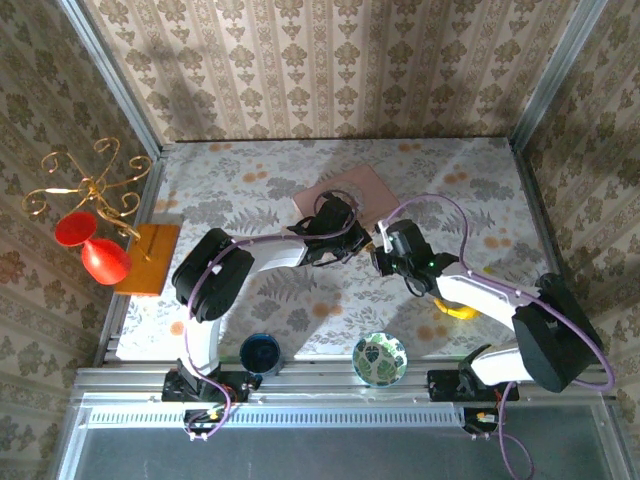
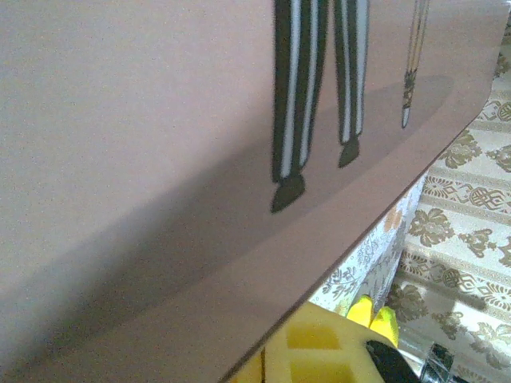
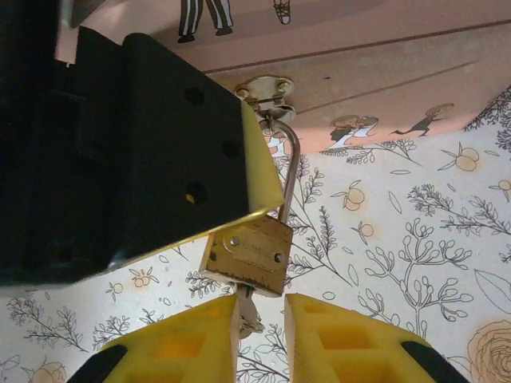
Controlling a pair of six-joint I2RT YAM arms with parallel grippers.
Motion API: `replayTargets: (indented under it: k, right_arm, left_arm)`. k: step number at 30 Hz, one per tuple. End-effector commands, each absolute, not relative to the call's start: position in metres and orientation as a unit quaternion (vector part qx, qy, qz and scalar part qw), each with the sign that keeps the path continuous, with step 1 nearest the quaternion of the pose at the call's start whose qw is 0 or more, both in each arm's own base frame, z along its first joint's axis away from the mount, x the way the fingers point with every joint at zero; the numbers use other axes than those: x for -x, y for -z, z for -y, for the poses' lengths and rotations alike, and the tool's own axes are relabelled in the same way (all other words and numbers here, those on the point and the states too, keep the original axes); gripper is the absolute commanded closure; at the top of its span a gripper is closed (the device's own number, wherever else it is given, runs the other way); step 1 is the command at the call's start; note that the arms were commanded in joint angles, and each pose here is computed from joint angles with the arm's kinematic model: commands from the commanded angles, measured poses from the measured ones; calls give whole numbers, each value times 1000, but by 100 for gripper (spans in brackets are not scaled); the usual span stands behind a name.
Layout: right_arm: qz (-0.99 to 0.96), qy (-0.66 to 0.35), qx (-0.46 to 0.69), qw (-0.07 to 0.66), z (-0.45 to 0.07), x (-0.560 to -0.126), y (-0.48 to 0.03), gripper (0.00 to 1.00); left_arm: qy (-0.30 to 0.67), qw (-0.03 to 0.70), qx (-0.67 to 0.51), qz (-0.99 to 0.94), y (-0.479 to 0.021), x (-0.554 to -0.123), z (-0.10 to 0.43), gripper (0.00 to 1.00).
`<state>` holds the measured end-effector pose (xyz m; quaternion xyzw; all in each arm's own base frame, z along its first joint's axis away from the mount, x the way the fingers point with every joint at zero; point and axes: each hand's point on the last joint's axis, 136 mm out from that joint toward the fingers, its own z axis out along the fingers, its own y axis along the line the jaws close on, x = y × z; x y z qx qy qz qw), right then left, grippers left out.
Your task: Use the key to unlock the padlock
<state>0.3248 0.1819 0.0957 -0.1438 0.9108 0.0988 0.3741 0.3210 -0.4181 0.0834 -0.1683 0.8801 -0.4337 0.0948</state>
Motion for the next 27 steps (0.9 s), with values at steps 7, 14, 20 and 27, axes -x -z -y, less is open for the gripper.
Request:
replayTargets:
  k: [7,14,20,27]
  right_arm:
    - [-918,-54,170,355,-184,-330,-91,73]
    - [-923,-36,178,339,-186,-329,-85,73]
    - [-924,-35,178,338,-187,-328,-89,70]
    - [-926,-16,185,329,-185,-322,-93,63]
  left_arm:
    - [494,90,151,-852,-125,-321,436,100]
    - [494,90,151,-851,-126,-322,437,100]
    - [492,89,154,-852,-124,-323,436,100]
    - [492,88,157,-852,-124,-324,435,100]
